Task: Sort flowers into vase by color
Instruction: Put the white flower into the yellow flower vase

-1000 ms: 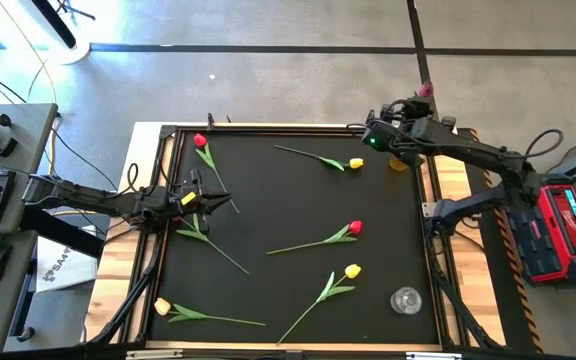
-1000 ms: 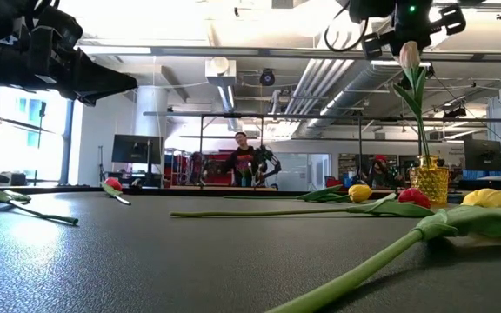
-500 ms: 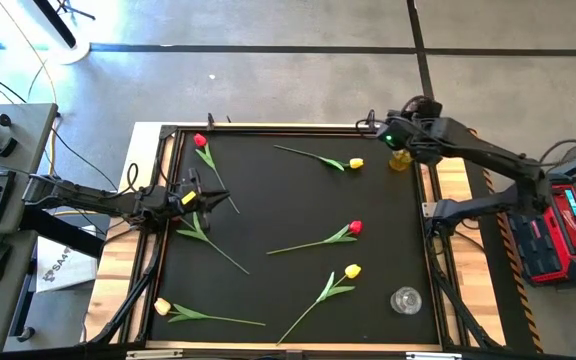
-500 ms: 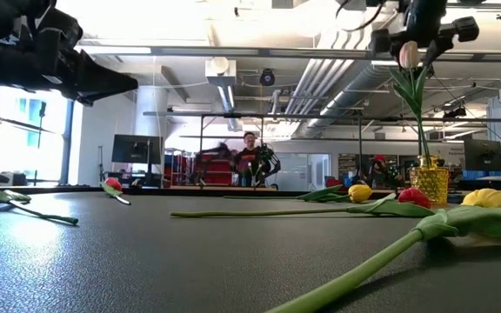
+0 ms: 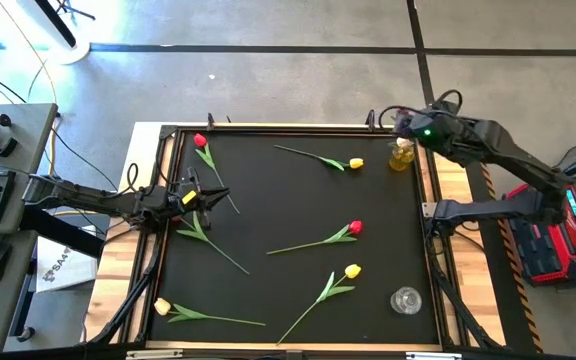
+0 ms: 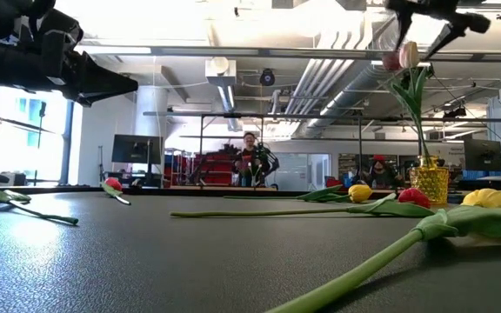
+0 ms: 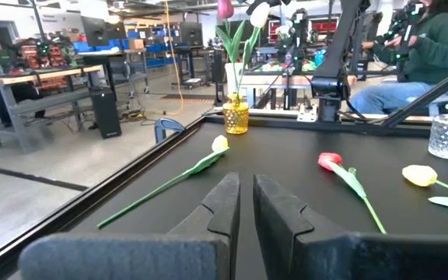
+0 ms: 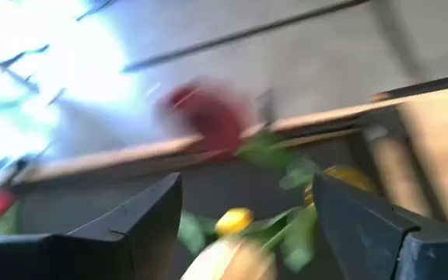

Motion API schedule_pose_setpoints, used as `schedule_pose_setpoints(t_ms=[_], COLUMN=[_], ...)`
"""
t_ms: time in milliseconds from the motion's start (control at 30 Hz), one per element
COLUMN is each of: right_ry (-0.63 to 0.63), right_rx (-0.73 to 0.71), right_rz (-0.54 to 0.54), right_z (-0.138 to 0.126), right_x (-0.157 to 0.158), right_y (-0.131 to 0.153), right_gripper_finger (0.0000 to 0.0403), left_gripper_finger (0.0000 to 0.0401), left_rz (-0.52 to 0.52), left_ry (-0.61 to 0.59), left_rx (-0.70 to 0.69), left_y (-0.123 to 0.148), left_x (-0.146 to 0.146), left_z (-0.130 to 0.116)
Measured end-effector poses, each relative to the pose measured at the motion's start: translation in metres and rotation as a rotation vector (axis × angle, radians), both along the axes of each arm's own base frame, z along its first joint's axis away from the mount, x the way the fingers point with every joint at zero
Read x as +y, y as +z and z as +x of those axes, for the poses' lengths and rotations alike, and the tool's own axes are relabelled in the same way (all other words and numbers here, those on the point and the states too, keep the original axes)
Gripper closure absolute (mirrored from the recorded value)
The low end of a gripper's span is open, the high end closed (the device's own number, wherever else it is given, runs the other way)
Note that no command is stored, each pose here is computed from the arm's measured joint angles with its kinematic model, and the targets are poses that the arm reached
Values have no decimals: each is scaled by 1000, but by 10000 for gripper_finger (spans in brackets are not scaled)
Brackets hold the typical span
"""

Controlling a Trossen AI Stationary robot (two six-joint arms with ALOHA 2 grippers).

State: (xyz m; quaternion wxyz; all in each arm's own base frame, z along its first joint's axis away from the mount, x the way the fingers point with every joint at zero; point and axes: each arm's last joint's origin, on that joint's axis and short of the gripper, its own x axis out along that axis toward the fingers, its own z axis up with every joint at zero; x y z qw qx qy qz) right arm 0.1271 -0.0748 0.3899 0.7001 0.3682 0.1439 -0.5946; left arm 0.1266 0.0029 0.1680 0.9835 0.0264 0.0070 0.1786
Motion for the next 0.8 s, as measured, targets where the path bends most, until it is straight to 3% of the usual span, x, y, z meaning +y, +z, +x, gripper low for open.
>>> schedule_pose_setpoints(t_ms=[200,500,633,800], right_ry=[314,584,657,671], right_rx=[-145,-222,-208,-154], right_rz=[1,-228,-276,-236], right_z=[21,80,110,140], right_x=[10,34,46,54], right_y=[12,23,16,-5], right_gripper_finger=[128,128,128,128], left_gripper_finger=[373,373,373,373], left_rz=[1,3,3,-5], left_ry=[-7,-32,-33,-73], left_rx=[1,2,3,0], left_y=[0,0,0,0], left_x=[0,-1,-1,-2], left_z=[0,0,0,1])
